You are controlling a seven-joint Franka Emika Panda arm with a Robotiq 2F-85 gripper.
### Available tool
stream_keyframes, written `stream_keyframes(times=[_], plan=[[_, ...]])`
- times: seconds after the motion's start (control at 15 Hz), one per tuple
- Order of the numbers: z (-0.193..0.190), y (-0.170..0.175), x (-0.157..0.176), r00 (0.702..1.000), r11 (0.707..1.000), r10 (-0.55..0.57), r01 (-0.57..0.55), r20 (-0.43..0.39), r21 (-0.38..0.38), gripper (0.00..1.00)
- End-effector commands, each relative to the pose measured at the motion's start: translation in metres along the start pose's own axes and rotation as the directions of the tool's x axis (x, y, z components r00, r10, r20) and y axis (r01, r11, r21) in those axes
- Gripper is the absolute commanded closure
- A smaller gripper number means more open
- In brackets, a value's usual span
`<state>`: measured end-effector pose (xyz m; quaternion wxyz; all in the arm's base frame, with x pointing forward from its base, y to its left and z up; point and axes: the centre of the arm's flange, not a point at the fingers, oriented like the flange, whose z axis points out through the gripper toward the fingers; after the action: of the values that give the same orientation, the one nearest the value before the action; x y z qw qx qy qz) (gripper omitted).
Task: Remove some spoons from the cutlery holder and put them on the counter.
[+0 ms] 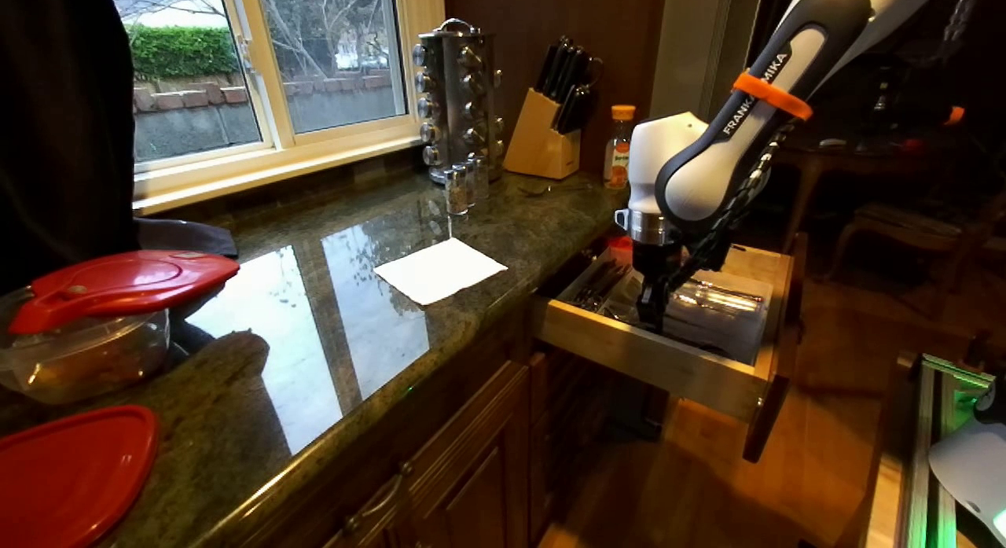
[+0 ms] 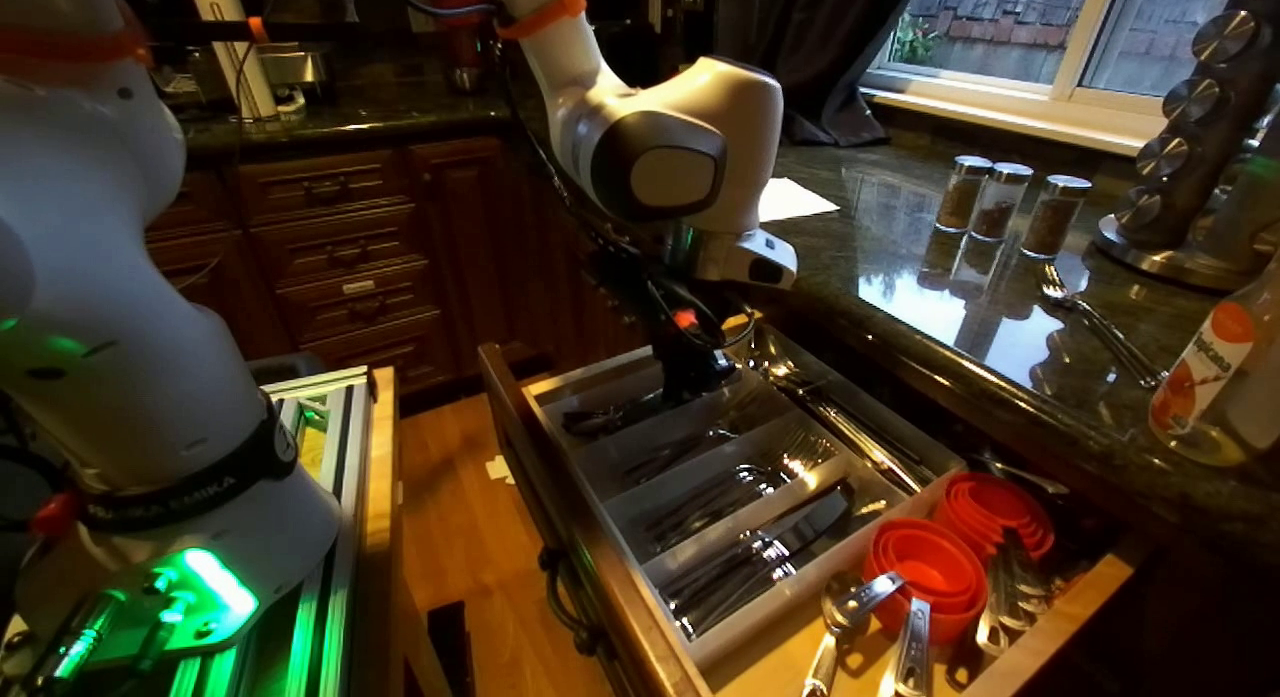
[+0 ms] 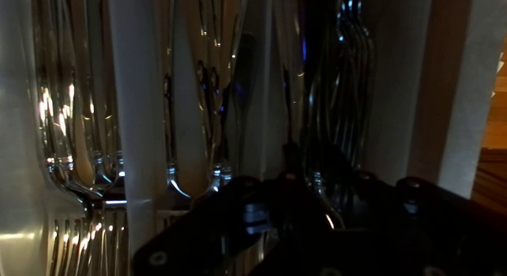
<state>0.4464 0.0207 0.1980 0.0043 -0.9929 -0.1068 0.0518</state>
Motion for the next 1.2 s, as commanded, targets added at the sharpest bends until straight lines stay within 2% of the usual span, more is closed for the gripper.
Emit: stream_keyframes(times=[0.0, 0.8, 1.13], plan=[[-0.004, -0.005, -0.009, 1.0, 1.0, -0.007, 0.007, -0.022, 0.002, 0.79], [-0.005, -0.002, -0.006, 1.0, 1.0, -0.003, 0.003, -0.026, 0.004, 0.87], [-0.002, 0.003, -0.005, 1.0, 1.0, 0.004, -0.004, -0.022, 0.003, 0.86]])
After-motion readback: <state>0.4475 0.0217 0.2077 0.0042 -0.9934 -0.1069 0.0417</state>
